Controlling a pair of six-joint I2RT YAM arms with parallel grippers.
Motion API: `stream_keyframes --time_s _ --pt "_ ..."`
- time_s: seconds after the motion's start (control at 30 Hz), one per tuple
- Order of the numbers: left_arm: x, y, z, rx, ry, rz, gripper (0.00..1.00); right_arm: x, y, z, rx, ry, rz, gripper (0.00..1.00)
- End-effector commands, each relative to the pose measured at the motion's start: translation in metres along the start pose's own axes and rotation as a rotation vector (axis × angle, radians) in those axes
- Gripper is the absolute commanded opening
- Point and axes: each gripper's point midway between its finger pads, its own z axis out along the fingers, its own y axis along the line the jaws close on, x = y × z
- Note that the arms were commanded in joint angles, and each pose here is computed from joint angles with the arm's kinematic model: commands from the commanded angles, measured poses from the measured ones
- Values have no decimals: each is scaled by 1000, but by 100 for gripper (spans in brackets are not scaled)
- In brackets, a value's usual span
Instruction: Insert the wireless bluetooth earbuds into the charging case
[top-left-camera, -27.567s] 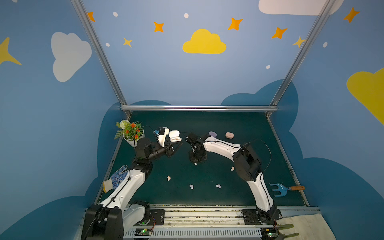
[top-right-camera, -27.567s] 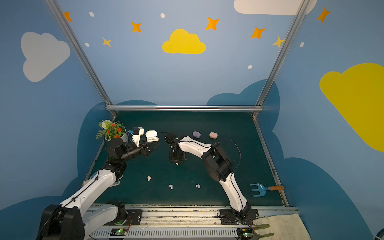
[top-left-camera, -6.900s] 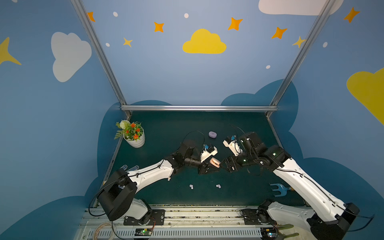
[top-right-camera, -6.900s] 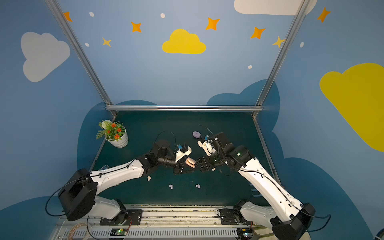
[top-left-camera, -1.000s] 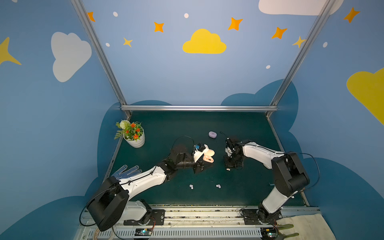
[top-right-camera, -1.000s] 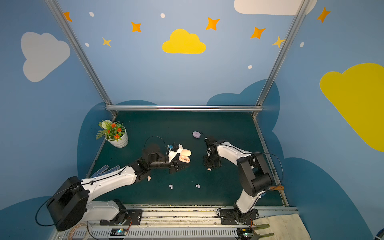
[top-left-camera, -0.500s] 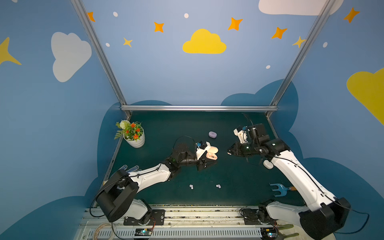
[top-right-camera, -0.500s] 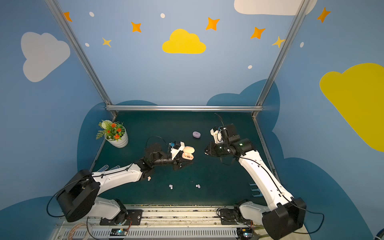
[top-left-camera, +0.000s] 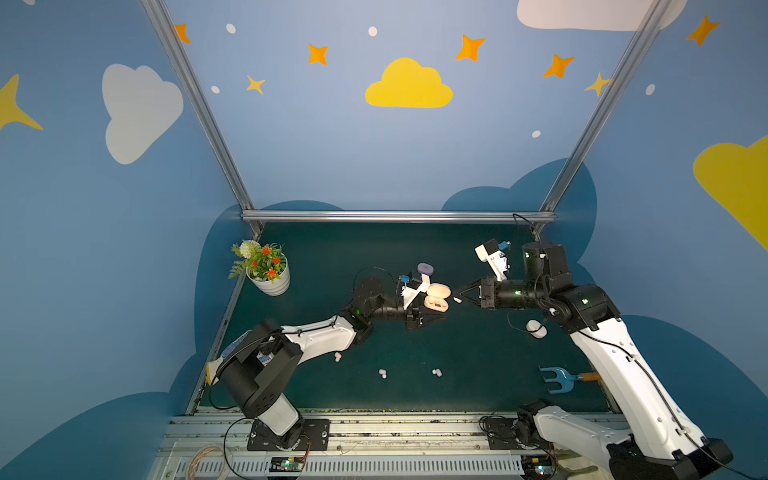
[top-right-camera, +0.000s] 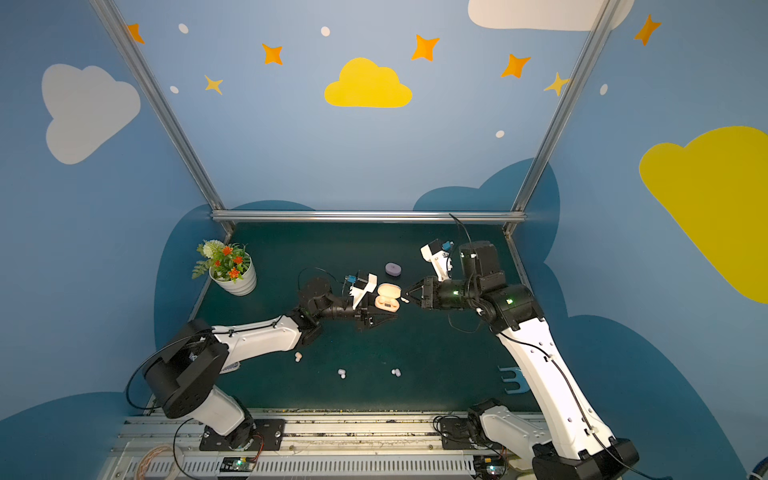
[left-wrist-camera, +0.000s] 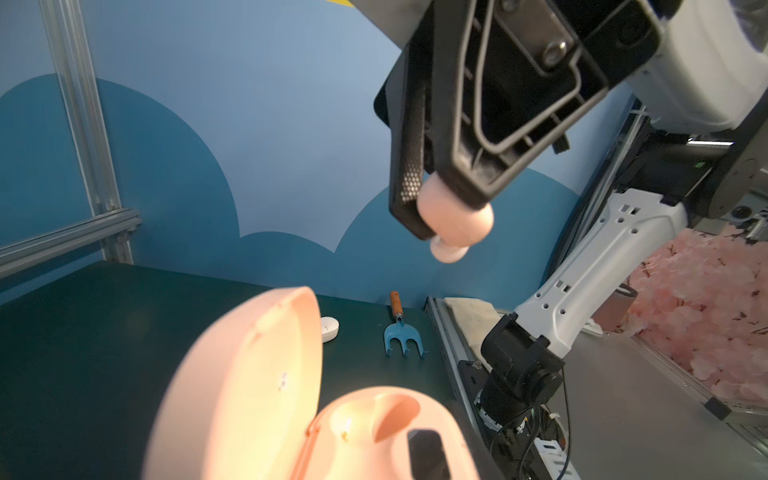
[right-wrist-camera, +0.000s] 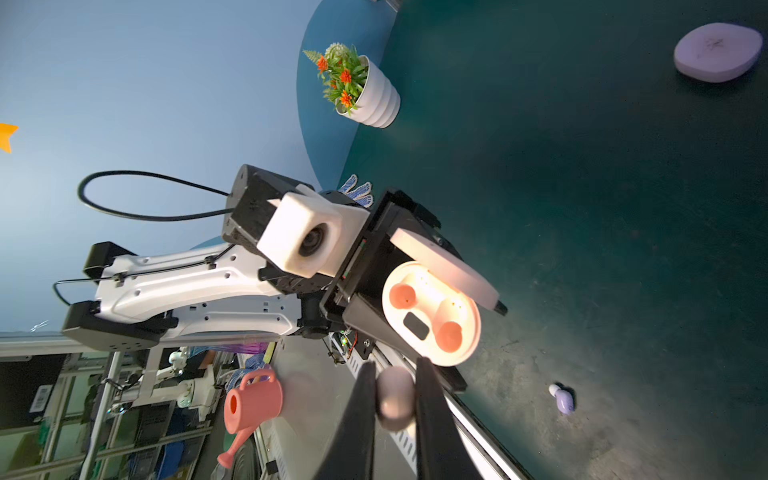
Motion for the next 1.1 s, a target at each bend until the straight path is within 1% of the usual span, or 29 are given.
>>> stream_keyframes --time_s 0.0,0.43,1.07 --pt "-25 -10 1 59 -55 50 23 0 12 1 -66 0 -15 14" --pt "-27 -14 0 63 -55 51 23 5 0 24 -69 54 -7 14" --pt "-33 -19 -2 63 -65 67 23 12 -15 37 -32 85 25 16"
